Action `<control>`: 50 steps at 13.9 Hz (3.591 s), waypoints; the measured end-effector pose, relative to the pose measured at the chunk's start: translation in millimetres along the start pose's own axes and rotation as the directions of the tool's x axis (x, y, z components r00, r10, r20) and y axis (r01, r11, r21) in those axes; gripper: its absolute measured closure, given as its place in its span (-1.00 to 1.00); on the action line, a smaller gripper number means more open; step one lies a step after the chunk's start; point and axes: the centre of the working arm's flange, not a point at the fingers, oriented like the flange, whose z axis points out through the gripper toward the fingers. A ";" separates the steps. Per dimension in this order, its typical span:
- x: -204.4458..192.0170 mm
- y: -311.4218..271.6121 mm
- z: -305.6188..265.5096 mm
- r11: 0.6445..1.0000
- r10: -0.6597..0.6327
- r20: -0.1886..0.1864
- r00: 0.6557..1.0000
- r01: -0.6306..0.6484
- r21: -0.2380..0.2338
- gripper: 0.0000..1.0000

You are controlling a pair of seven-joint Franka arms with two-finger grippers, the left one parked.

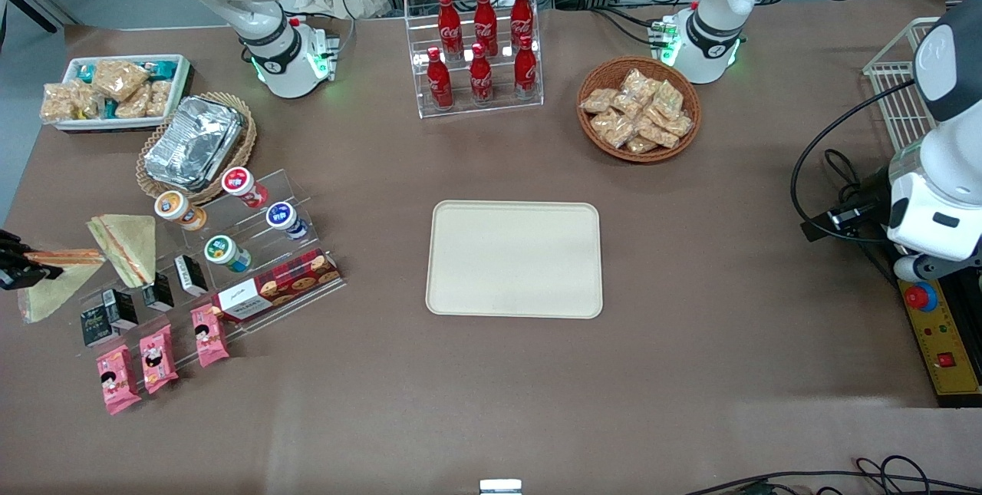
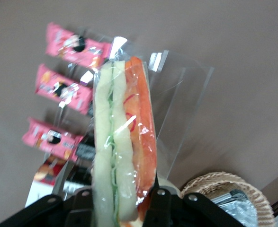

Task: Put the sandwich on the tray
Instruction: 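Carry the sandwich with the right gripper over the cream tray, then lower the sandwich onto the tray and open the right gripper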

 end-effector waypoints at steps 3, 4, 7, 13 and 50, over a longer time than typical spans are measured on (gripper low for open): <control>-2.7 -12.6 -12.8 0.995 -0.095 -0.015 0.995 0.095 0.006 0.26; -4.7 -21.0 -17.7 0.993 -0.115 -0.024 0.993 0.115 0.009 0.26; -16.8 -55.1 -34.8 0.982 -0.185 -0.041 0.982 0.186 0.025 0.26; -93.3 -163.1 -77.2 0.909 -0.411 -0.021 0.911 0.412 0.068 0.26; -520.1 -524.3 239.7 -0.337 -0.941 0.063 -0.332 0.908 -0.248 0.23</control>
